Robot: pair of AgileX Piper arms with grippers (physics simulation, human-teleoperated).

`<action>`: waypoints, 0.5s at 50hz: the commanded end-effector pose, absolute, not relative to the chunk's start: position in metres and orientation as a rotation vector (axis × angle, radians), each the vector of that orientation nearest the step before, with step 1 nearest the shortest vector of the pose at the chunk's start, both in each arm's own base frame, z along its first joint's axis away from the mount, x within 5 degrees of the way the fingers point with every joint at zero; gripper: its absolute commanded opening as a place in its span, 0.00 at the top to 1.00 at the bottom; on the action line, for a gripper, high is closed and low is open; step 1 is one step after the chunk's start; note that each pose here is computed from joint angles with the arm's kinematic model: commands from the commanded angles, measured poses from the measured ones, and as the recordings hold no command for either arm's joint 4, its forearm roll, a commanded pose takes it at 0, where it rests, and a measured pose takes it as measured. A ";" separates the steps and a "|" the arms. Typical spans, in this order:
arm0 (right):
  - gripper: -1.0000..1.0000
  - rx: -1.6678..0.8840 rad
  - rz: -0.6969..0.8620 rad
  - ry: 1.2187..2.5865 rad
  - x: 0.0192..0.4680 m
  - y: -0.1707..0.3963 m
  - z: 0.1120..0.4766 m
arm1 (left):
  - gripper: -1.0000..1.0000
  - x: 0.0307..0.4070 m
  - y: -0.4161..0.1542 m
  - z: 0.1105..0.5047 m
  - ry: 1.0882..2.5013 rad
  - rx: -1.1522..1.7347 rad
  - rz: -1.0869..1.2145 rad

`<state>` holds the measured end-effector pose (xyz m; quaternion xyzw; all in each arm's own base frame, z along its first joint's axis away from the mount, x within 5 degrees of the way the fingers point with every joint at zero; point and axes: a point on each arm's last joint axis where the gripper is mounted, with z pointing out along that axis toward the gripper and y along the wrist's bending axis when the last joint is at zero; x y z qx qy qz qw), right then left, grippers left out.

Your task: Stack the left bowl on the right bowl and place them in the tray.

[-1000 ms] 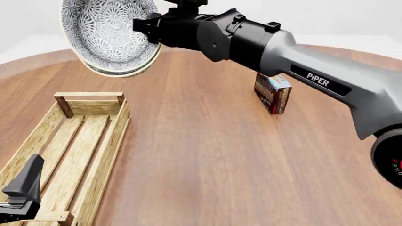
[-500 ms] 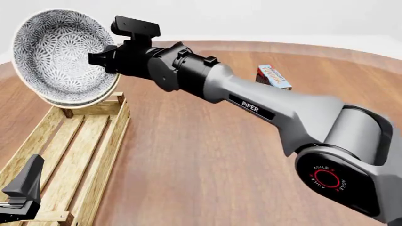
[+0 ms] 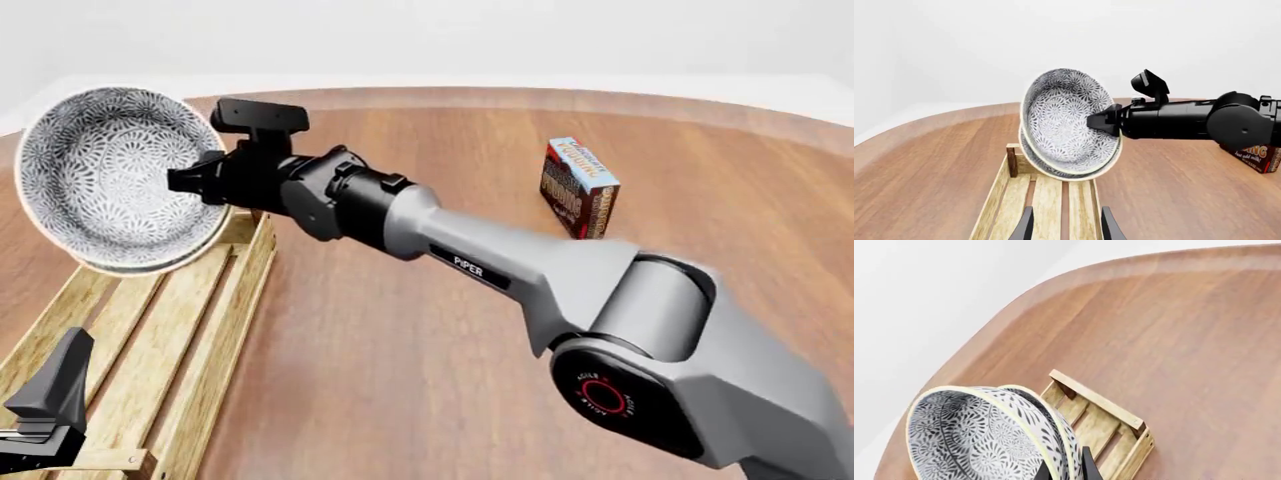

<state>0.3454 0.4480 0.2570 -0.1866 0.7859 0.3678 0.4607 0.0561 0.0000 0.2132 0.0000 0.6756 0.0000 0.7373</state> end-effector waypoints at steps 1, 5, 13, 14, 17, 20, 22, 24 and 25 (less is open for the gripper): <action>1.00 -0.412 0.968 1.947 0.343 0.457 0.246 | 0.00 0.056 0.000 0.213 1.484 0.000 0.000; 1.00 -0.421 0.971 1.955 0.340 0.461 0.240 | 0.00 0.056 0.000 0.213 1.484 0.000 0.000; 1.00 -0.435 0.970 1.974 0.337 0.468 0.227 | 0.00 0.056 0.000 0.213 1.484 0.000 0.000; 1.00 -0.437 0.969 1.976 0.337 0.469 0.225 | 0.00 0.056 0.000 0.213 1.484 0.000 0.000; 1.00 -0.436 0.968 1.981 0.337 0.470 0.222 | 0.00 0.056 0.000 0.213 1.484 0.000 0.000; 1.00 -0.436 0.966 1.983 0.338 0.471 0.219 | 0.00 0.056 0.000 0.213 1.484 0.000 0.000; 1.00 -0.435 0.966 1.984 0.339 0.471 0.219 | 0.00 0.056 0.000 0.213 1.484 0.000 0.000; 1.00 -0.434 0.966 1.985 0.339 0.471 0.217 | 0.00 0.056 0.000 0.213 1.484 0.000 0.000; 1.00 -0.433 0.966 1.987 0.339 0.472 0.215 | 0.00 0.056 0.000 0.213 1.484 0.000 0.000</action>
